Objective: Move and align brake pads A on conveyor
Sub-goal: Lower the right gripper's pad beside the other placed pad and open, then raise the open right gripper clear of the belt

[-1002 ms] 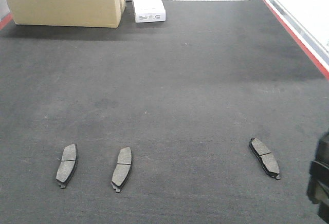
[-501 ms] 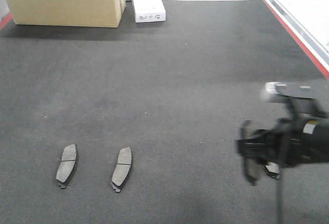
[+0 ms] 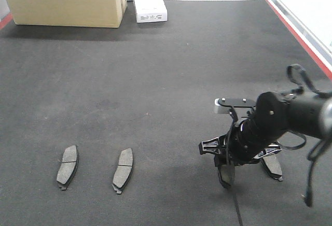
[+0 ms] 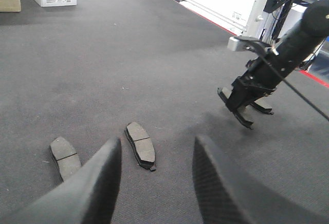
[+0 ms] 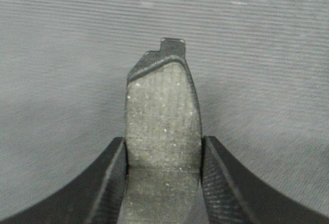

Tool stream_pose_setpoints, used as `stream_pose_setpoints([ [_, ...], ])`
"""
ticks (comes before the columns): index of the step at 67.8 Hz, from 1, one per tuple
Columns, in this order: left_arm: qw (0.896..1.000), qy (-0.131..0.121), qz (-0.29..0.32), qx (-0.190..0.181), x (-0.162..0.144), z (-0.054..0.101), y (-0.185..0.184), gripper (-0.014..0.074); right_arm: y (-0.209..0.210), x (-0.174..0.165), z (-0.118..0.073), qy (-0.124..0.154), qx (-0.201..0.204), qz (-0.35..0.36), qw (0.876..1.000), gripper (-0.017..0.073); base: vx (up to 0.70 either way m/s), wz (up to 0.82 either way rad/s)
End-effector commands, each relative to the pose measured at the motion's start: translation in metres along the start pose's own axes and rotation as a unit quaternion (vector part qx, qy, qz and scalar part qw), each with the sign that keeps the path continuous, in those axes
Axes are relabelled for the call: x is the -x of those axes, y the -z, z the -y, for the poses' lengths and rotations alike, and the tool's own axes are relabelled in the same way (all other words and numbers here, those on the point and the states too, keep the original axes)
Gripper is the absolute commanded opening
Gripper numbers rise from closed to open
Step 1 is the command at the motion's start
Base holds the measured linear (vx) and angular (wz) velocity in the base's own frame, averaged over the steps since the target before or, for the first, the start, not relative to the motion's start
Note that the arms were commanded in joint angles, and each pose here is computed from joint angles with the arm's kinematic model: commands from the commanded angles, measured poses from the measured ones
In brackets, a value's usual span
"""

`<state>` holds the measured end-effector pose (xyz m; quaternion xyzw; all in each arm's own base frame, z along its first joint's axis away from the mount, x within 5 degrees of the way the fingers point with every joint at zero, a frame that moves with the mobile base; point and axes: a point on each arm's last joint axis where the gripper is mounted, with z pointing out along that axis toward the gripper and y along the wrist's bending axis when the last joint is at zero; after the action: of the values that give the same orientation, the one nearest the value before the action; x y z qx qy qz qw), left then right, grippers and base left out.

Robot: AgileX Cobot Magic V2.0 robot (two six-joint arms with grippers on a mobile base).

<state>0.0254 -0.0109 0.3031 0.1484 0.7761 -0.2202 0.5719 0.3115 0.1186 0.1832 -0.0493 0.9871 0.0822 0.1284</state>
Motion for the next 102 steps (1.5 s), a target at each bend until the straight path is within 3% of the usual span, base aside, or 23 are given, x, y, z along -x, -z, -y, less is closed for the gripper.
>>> stream_pose_setpoints([
  [1,0.999,-0.002,0.034,-0.011,0.012,0.003,0.001,0.0323,0.01,0.017,-0.004,0.005,0.002,0.029,1.0,0.0134,0.0,0.0],
  [6,0.999,-0.002,0.034,-0.011,0.012,0.003,0.001,0.0323,0.003,0.021,-0.005,0.011,-0.001,0.015,1.0,0.0174,0.0,0.0],
  [23,0.999,-0.002,0.034,-0.011,0.012,0.003,0.001,0.0323,-0.004,0.028,-0.005,0.003,-0.008,0.003,1.0,0.048,0.0,0.0],
  [29,0.999,-0.002,0.034,-0.011,0.012,0.003,0.001,0.0323,-0.002,0.028,-0.005,0.005,-0.01,0.001,1.0,0.0542,0.0,0.0],
  [40,0.999,-0.002,0.034,-0.011,0.012,0.003,0.001,0.0323,0.03,0.027,-0.005,0.021,-0.015,0.032,0.999,0.0555,0.0,0.0],
  [52,0.999,-0.002,0.034,-0.011,0.012,0.003,0.001,0.0323,0.103,0.019,-0.005,0.048,-0.019,0.127,0.991,0.0547,0.0,0.0],
  [66,0.999,-0.002,0.034,-0.011,0.012,0.003,0.001,0.0323,0.191,-0.013,0.002,0.071,-0.033,0.233,0.969,0.0522,0.0,0.0],
  [80,0.999,-0.002,0.035,-0.011,0.012,0.003,0.001,0.0323,0.254,-0.056,0.008,0.08,-0.022,0.322,0.943,0.0503,0.0,0.0],
  [93,0.998,-0.002,0.054,-0.016,0.015,0.004,0.002,0.0323,0.262,-0.114,0.022,0.083,-0.013,0.376,0.923,0.0502,0.0,0.0],
  [102,0.998,-0.002,0.054,-0.016,0.015,0.004,0.002,0.0323,0.256,-0.158,0.034,0.085,0.0,0.432,0.898,0.0502,0.0,0.0],
])
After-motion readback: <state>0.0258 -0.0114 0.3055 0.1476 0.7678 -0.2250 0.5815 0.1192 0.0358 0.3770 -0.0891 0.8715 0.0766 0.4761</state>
